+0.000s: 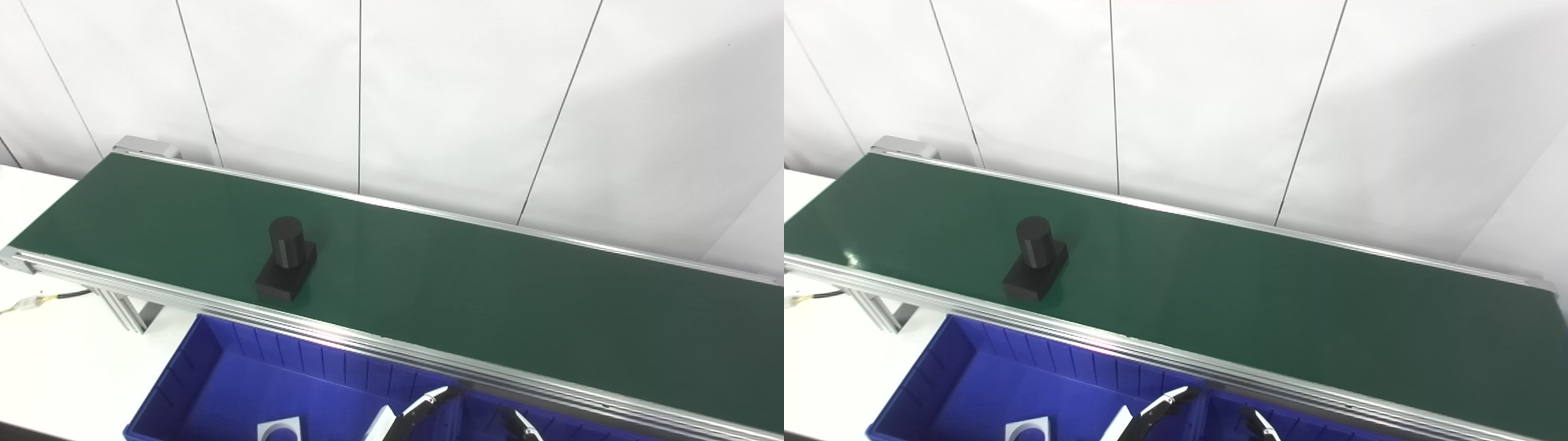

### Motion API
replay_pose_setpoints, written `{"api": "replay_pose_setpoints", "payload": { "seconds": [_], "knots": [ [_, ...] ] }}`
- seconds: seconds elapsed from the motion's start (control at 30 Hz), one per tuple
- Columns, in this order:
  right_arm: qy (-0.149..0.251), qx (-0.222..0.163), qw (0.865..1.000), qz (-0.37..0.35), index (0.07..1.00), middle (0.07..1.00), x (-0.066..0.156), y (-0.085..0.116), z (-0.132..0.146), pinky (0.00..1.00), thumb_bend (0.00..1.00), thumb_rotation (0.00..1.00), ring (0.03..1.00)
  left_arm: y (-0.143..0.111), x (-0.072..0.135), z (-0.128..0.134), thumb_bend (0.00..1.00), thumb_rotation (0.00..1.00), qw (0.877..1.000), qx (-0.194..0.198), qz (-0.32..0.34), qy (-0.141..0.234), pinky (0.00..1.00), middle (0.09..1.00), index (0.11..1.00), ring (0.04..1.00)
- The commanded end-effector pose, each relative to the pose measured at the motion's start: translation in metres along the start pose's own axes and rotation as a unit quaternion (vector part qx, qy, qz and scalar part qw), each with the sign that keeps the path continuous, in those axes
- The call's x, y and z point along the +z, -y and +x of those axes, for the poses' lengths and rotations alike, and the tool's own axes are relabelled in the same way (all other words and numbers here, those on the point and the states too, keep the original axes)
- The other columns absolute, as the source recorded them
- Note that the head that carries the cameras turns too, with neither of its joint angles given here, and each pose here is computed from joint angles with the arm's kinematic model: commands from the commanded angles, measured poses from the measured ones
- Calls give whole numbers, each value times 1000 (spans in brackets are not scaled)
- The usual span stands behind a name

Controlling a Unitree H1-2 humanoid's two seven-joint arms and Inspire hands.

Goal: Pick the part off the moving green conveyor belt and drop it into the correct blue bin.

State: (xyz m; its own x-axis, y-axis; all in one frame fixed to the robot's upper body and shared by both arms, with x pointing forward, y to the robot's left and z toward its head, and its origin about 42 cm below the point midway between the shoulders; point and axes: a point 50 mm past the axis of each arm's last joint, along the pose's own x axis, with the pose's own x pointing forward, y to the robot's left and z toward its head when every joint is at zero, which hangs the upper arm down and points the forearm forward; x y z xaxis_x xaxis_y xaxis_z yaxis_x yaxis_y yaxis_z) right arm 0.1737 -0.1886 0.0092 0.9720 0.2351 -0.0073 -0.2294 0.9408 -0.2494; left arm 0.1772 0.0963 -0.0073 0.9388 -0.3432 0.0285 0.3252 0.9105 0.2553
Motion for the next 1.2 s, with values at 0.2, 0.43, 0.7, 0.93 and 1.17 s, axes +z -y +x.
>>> {"api": "replay_pose_setpoints", "payload": {
  "seconds": [0.2,0.43,0.7,0.93,1.17],
  "knots": [
    [152,-24,987,51,877,888,75,8,16,869,878,945,894,-2,7,12,738,1000,1000,4,-5,29,853,886,867,885],
    [214,-30,975,55,888,884,106,17,33,863,866,958,889,0,7,15,745,1000,1000,6,-5,27,856,885,868,883],
    [233,-26,970,60,890,893,113,32,70,871,826,837,893,3,8,17,743,1000,1000,7,-12,26,864,888,869,887],
    [231,-36,972,35,893,896,109,53,102,860,852,769,890,5,9,20,735,1000,1000,8,-12,27,852,882,864,882],
    [235,-55,970,27,887,874,113,67,140,808,808,539,847,5,9,22,716,1000,1000,8,-17,25,853,879,861,880]
  ]
}}
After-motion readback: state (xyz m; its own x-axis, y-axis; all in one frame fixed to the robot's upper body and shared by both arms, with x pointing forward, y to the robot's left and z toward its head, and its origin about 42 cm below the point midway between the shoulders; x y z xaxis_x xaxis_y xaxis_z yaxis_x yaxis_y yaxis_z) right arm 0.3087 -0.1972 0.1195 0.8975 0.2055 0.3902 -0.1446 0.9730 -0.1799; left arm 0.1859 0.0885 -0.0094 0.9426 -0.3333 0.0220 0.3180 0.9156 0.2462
